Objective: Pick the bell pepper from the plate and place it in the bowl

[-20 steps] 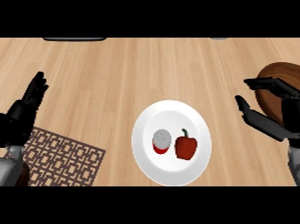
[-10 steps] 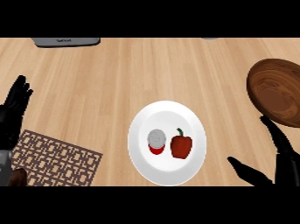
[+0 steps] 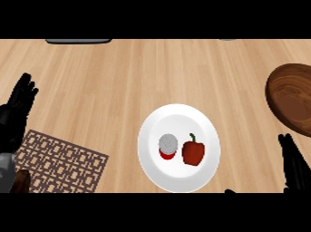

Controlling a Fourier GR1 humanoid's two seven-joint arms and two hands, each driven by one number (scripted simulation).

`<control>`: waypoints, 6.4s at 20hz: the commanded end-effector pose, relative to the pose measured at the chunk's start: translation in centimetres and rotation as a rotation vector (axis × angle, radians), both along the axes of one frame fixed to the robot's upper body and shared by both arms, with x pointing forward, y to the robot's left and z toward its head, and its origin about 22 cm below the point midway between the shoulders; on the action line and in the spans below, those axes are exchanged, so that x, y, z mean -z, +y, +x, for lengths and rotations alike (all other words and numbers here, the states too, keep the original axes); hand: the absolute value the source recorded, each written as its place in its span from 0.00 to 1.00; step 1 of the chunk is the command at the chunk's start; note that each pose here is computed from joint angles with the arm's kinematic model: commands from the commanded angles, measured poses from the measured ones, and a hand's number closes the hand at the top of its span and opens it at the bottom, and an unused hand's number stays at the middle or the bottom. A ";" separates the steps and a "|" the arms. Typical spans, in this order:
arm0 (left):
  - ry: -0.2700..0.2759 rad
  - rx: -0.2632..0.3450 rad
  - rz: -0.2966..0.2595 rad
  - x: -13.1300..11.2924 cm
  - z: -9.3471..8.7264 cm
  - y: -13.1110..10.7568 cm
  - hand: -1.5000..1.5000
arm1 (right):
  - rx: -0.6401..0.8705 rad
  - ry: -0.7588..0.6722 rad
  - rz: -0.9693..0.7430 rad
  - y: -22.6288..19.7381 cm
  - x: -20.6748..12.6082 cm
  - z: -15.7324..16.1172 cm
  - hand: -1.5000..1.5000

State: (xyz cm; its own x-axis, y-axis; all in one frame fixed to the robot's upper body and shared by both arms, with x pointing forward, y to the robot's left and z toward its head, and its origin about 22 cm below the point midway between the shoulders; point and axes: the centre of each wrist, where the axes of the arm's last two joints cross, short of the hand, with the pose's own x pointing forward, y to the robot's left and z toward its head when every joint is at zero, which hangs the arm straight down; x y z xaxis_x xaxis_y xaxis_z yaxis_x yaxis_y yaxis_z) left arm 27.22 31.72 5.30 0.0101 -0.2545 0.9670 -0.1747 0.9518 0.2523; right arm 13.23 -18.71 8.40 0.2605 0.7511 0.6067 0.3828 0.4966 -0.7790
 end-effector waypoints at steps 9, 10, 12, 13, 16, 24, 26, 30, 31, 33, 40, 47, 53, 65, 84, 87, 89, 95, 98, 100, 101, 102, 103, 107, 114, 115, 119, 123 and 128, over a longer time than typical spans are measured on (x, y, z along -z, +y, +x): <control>-0.022 0.033 0.004 -1.2 0.3 -2.3 0.50 | -0.032 0.433 -0.125 5.2 -5.4 3.6 0.00; -0.020 0.039 -0.004 -0.8 0.1 -2.2 0.50 | -0.027 0.459 -0.121 5.3 -5.6 4.7 0.00; -0.015 0.031 0.006 0.1 0.1 -2.6 0.50 | -0.050 0.535 -0.121 5.5 -4.6 6.0 0.00; 0.002 0.017 -0.004 -0.7 1.1 -1.8 0.50 | -0.058 0.564 -0.124 5.5 -4.6 6.7 0.00; 0.004 0.041 -0.014 -1.4 0.7 -2.0 0.50 | -0.083 0.631 -0.103 4.9 -5.2 8.0 0.00; 0.000 0.038 0.002 -0.1 0.3 -1.2 0.50 | -0.135 0.891 -0.086 5.1 -0.8 11.8 0.00; 0.012 0.034 0.000 -0.8 0.7 -0.6 0.50 | -0.148 0.926 -0.076 5.5 -0.6 12.1 0.00; 0.008 -0.002 -0.004 -0.2 1.5 -1.9 0.50 | -0.118 0.940 -0.150 6.5 0.0 12.0 0.00; 0.017 0.029 -0.007 -0.2 0.3 0.0 0.50 | -0.118 0.887 -0.186 7.0 -0.2 12.5 0.00; 0.006 0.029 -0.015 -0.1 0.7 -2.0 0.50 | -0.112 0.826 -0.231 7.5 0.2 14.0 0.00; -0.004 0.028 -0.010 -0.6 1.3 -2.4 0.50 | -0.109 0.869 -0.243 7.7 1.0 13.4 0.00; 0.021 0.008 -0.003 -0.2 0.4 -1.5 0.50 | -0.106 0.927 -0.203 7.8 6.4 11.2 0.00; 0.009 -0.008 -0.009 1.1 0.5 -0.4 0.50 | -0.102 0.905 -0.180 8.9 6.2 12.1 0.00; 0.000 0.007 -0.005 -1.0 1.0 2.3 0.50 | -0.133 0.937 -0.101 8.1 7.4 14.8 1.00; -0.017 0.032 0.000 0.2 0.6 -1.8 0.50 | 0.167 0.690 -0.101 2.3 4.9 23.8 1.00; -0.011 0.050 -0.004 0.1 0.5 -2.2 0.50 | 0.314 0.624 -0.040 -2.6 1.2 26.9 1.00; -0.023 0.066 0.004 -1.4 1.2 -2.4 0.50 | 0.348 0.617 -0.109 -1.5 0.6 28.6 1.00; 0.005 0.037 0.003 0.1 1.4 -2.2 0.50 | 0.535 0.363 -0.303 1.3 -4.8 30.4 1.00; 0.004 0.041 -0.018 0.4 0.8 -2.3 0.50 | 0.606 0.198 -0.314 0.1 -9.1 30.8 1.00; 0.002 0.029 -0.002 -0.1 0.9 -1.5 0.50 | 0.648 0.118 -0.307 -0.1 -12.8 31.2 1.00; 0.010 0.039 0.007 -0.7 0.1 -1.3 0.50 | 0.655 0.101 -0.291 0.0 -11.9 30.8 1.00; -0.008 0.011 -0.002 -0.7 1.2 -0.3 0.50 | 0.648 0.090 -0.264 -0.1 -11.0 30.9 1.00; -0.009 0.026 0.015 0.7 0.1 -0.5 0.50 | 0.665 0.094 -0.270 1.1 -12.6 31.0 1.00; -0.011 0.016 0.016 -0.9 -0.4 1.0 0.50 | 0.726 0.074 -0.240 -0.9 -13.3 30.4 1.00; 0.001 0.008 -0.004 -0.2 0.3 -0.7 0.50 | 0.711 -0.004 -0.156 -9.4 -10.8 28.6 1.00; 0.010 0.010 -0.006 -1.1 0.6 -2.3 0.50 | 0.712 0.037 -0.171 -10.6 -11.5 28.0 1.00; 0.013 0.013 0.001 -0.7 0.3 -2.1 0.50 | 0.727 0.014 -0.157 -14.4 -8.5 27.9 1.00; -0.005 0.019 -0.015 0.3 0.7 -1.9 0.50 | 0.735 0.009 -0.138 -17.8 -5.7 27.0 1.00; 0.014 0.043 -0.007 -0.7 1.1 -1.2 0.50 | 0.738 0.023 -0.134 -22.2 -3.8 25.9 1.00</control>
State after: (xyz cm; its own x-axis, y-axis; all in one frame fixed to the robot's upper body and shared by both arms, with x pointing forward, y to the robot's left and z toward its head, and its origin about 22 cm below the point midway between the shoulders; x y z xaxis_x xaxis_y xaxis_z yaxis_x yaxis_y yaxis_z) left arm 27.96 30.32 6.09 0.0044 -0.2460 0.9693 -0.1494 0.9582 0.2439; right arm 40.04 -37.72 13.68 0.7327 0.4590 0.5025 0.5568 0.0203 -0.8304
